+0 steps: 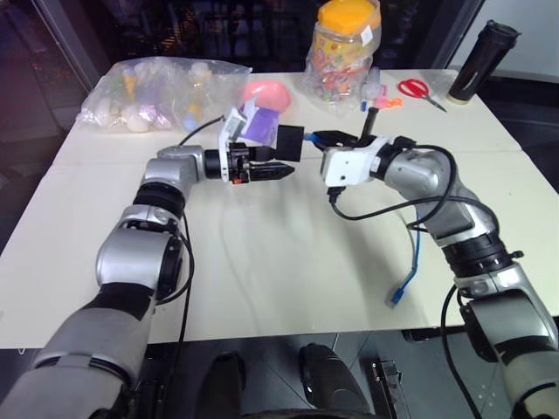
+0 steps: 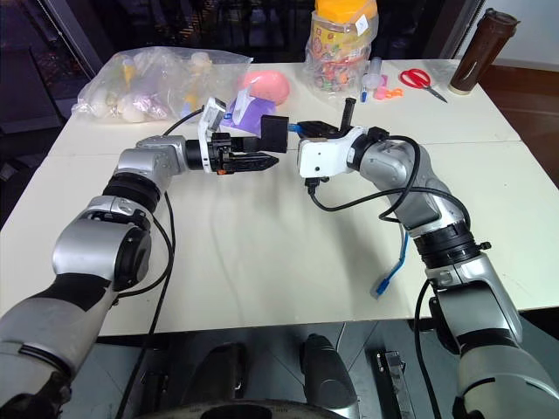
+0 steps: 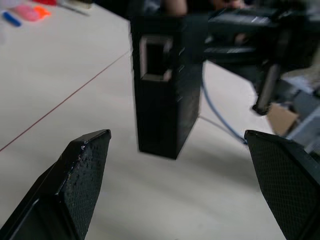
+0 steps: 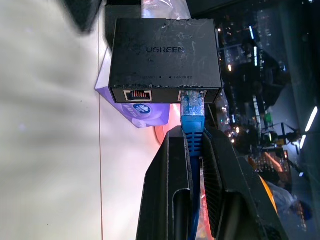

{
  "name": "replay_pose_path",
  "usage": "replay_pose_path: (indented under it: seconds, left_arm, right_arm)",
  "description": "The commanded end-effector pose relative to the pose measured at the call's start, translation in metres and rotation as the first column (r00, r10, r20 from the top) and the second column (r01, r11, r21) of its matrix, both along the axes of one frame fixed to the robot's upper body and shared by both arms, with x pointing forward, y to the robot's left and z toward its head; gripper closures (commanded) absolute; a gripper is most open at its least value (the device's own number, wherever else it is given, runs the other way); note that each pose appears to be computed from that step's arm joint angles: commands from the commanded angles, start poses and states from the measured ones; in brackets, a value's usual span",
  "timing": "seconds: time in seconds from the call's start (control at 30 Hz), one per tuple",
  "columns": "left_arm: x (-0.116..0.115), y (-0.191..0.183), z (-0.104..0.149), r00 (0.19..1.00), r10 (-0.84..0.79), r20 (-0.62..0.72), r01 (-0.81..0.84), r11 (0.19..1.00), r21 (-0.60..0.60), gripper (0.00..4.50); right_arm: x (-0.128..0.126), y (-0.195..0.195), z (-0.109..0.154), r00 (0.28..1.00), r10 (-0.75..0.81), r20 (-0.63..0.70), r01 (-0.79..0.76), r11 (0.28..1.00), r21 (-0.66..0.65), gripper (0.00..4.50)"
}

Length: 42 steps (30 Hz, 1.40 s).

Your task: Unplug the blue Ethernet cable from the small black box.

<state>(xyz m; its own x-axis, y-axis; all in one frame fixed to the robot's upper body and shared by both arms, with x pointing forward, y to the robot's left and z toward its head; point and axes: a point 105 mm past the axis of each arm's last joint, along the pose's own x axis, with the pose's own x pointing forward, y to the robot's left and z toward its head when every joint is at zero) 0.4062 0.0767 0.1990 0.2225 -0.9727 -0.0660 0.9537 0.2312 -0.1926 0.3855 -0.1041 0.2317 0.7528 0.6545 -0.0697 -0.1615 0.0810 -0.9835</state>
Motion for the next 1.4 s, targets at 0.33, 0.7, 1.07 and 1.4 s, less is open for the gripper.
replay_pose_path:
  seconds: [0.33,0.7,1.07,1.4]
  left_arm:
    - [-0.002,-0.014,0.022,0.998,-0.046,0.031,0.049,0.993,-0.103,1.71]
    - [-0.002,-0.019,0.027,0.998,-0.047,0.031,0.051,0.99,-0.132,4.01]
    - [-0.012,0.006,0.029,0.993,-0.114,-0.029,0.106,0.975,-0.193,4.01]
    - [-0.042,0.001,0.033,0.942,-0.315,-0.118,0.274,0.922,-0.274,4.01]
  right_arm:
    - [-0.015,0.009,0.024,0.997,0.03,0.075,-0.033,0.998,0.05,4.5]
    - [-0.03,0.014,0.018,0.998,0.063,0.011,-0.063,0.995,0.077,3.37]
    - [-0.085,-0.03,0.011,0.662,0.45,-0.599,0.318,0.554,0.769,0.29]
    - [-0.094,0.009,0.025,0.47,0.77,-0.432,0.464,0.201,0.863,0.29]
